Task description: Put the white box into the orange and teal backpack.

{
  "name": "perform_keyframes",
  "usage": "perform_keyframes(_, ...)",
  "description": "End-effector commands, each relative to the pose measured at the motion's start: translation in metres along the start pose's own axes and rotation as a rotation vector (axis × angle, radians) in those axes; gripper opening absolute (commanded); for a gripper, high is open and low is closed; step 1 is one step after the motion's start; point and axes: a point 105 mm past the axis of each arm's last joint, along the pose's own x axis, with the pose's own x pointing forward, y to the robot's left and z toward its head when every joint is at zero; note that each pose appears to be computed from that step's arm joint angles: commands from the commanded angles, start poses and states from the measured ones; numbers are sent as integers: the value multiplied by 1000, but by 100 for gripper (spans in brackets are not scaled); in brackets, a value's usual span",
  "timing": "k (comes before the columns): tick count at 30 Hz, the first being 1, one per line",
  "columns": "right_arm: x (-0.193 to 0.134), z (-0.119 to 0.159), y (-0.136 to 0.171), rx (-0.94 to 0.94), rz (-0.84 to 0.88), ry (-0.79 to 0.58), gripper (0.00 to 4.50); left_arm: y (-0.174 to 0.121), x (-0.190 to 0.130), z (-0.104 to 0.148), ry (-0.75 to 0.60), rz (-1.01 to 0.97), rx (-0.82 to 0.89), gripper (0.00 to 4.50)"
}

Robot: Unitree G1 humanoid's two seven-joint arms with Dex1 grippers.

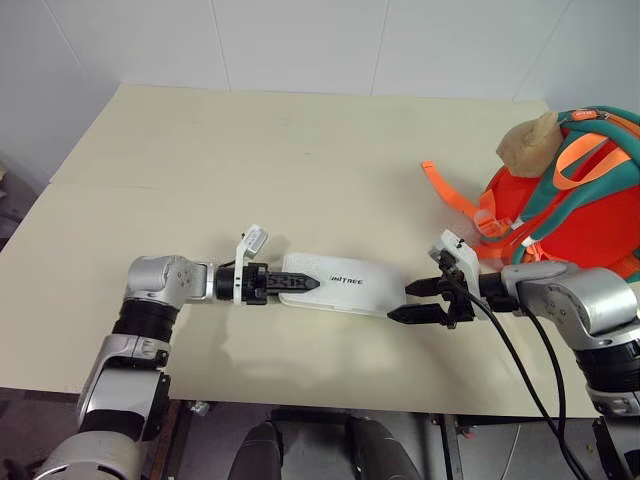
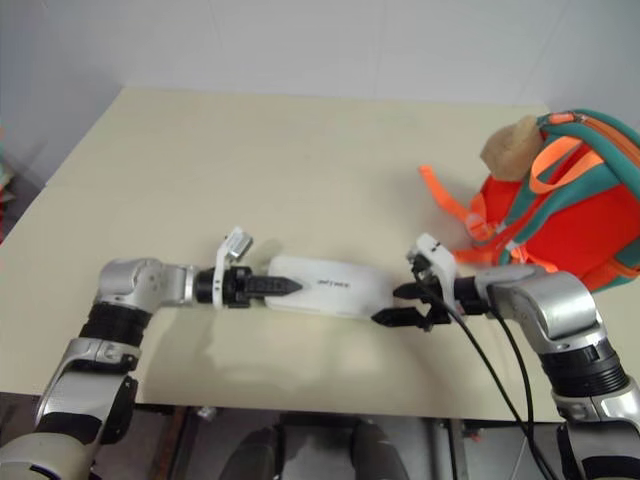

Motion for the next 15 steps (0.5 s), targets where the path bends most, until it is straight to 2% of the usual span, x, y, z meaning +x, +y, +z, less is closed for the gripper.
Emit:
perform_keyframes(1,-8,6,-4,-30,-29,-33,450,9,4,-16,66,15,-76,447)
perform_keyframes(9,-8,4,-7,-66,-38,-54,450,0,5,-24,109,-38,-111,447)
perform_keyframes(12,-8,2,-8,-78,-40,-57,450,-2,4,-26,116,-50,-124,391)
perform_keyframes(15,-8,0,-8,-85,-42,-55,450,-4,4,-26,118,-58,-127,297)
